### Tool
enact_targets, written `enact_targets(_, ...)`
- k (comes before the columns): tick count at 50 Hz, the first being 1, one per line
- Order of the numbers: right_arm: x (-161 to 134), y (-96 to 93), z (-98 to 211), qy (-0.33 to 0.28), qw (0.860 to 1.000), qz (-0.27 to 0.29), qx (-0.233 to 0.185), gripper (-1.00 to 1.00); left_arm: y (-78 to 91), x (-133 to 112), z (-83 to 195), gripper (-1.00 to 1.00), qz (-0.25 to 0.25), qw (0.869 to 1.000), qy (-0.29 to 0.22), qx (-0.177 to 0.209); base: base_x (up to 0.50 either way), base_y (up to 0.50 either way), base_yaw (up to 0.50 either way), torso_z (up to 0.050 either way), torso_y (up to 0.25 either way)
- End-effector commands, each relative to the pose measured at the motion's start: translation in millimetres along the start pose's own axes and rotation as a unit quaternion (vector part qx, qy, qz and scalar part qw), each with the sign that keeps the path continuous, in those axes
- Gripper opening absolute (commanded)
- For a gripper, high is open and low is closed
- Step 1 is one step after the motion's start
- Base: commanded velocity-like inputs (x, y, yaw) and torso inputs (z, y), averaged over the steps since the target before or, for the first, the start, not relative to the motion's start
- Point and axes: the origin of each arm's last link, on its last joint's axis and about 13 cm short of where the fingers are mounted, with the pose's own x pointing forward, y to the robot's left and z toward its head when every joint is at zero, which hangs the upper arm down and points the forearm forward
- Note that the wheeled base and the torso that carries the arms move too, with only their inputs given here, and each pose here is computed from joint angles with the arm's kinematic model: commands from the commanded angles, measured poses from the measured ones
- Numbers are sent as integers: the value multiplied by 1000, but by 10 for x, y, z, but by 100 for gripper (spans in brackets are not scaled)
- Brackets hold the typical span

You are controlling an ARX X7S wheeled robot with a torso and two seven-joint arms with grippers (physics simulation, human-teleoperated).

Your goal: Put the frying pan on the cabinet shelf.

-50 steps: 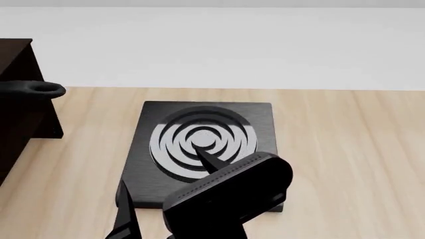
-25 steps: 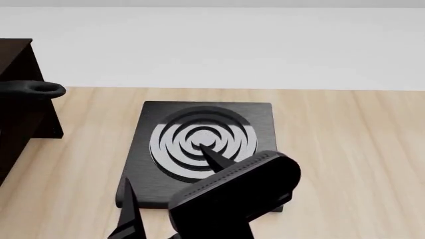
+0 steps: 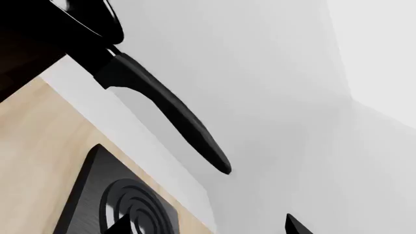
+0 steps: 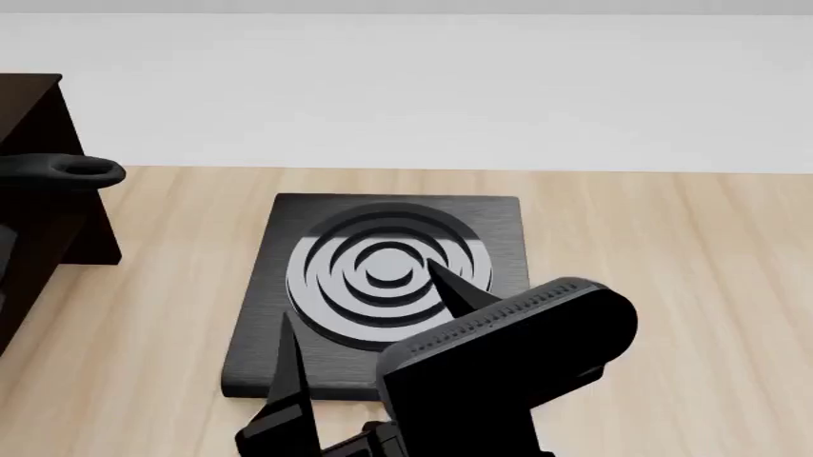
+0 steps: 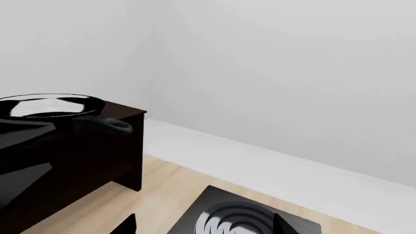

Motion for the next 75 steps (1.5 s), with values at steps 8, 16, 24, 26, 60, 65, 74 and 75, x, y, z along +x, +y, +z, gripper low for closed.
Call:
enact_targets(8, 35, -132, 14, -10, 999, -41, 17, 100, -160, -109, -79, 100, -35, 984, 25, 173, 0, 3, -3, 0, 0)
enact_targets(16, 83, -167, -42, -18, 996, -77, 31, 100, -166, -94, -135, 100, -57, 936, 15, 347, 0, 4, -3, 0, 0)
enact_targets(24, 122, -195, -185, -5, 994, -94, 55, 100, -227, -91, -155, 100, -70, 931, 16, 359, 0, 2, -2, 0, 0)
enact_targets(26, 118, -213, -218, 0, 993, -104, 49, 100, -216, -75, -157, 100, -62, 917, 5, 393, 0, 5, -4, 0, 0)
enact_targets(60, 102, -307, -287, -3, 987, -140, 76, 100, -433, -51, -199, 100, -50, 835, 1, 548, 0, 3, -3, 0, 0)
enact_targets(65, 99, -332, -314, -2, 986, -145, 78, 100, -390, -21, -209, 100, -33, 842, 3, 538, 0, 4, -4, 0, 0)
enact_targets(74, 119, -379, -300, -32, 979, -185, 72, 100, -395, 8, -221, 100, -13, 864, 5, 503, 0, 3, -3, 0, 0)
enact_targets(75, 124, -400, -283, -46, 975, -202, 78, 100, -398, 12, -216, 100, -9, 871, 5, 490, 0, 0, 0, 0, 0)
